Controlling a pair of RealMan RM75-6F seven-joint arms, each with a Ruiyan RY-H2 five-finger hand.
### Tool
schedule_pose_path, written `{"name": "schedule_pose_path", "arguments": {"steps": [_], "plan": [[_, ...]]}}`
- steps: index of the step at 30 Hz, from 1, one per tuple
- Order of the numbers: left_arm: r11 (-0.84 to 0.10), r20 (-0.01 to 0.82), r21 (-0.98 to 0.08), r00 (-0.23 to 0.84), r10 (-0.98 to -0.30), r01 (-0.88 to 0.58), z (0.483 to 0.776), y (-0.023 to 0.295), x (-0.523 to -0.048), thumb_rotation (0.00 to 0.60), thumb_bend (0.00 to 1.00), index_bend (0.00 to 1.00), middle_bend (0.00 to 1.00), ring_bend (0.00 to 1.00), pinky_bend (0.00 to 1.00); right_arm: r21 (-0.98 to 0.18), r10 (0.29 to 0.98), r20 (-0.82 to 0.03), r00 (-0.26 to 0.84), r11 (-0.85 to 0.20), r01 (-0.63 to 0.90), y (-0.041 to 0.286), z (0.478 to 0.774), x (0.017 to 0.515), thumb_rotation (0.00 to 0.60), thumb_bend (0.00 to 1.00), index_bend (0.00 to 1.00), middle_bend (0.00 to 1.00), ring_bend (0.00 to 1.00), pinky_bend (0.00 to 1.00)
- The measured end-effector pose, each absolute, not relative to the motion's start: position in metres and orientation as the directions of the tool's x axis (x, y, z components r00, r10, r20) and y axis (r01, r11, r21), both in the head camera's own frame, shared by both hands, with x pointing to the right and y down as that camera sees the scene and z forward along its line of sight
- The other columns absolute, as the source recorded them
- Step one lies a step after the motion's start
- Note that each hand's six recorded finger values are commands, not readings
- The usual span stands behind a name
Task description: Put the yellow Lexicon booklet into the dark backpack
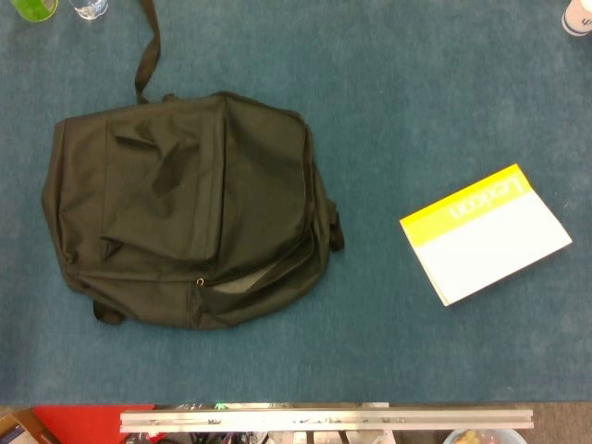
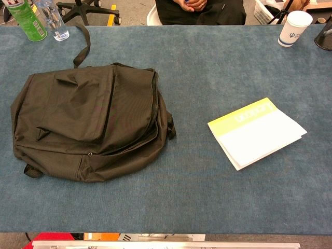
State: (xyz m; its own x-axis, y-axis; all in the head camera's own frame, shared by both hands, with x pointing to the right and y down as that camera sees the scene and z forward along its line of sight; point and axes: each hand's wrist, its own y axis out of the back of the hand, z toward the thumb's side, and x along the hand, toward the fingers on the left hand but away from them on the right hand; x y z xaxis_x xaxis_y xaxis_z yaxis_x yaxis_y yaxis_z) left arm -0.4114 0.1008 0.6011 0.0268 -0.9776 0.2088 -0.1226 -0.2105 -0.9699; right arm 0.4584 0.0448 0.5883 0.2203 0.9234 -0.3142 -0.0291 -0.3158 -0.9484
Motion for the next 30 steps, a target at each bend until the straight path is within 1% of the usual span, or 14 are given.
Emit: {"name": "schedule_pose_path", "arguments": {"steps": [15,25,30], "plan": [[-0.214,0.212,-0.968,0.027,-0.977,-0.133,0.601,0.104,-0.410,0.600,0.22,0.15,0.21,0.12,0.17,-0.949,0.917,-0.311,0.249,-0.312,-0.038,0.040,0.586,0.453,0.600,0.10,0.34,0.37,0.30,0.44],[-0.211,0.208,-0.969,0.036,-0.977,-0.130,0.600,0.103,-0.406,0.600,0.22,0.15,0.21,0.12,0.17,-0.940,0.901,-0.339,0.270,-0.337,-0.054,0.041,0.592,0.449,0.600,0.10,0.34,0.37,0.30,0.44],[-0.210,0.207,-0.969,0.038,-0.978,-0.131,0.599,0.103,-0.405,0.600,0.22,0.15,0.21,0.12,0.17,-0.924,0.876,-0.379,0.299,-0.374,-0.074,0.044,0.603,0.442,0.600,0.10,0.34,0.37,0.30,0.44]]}}
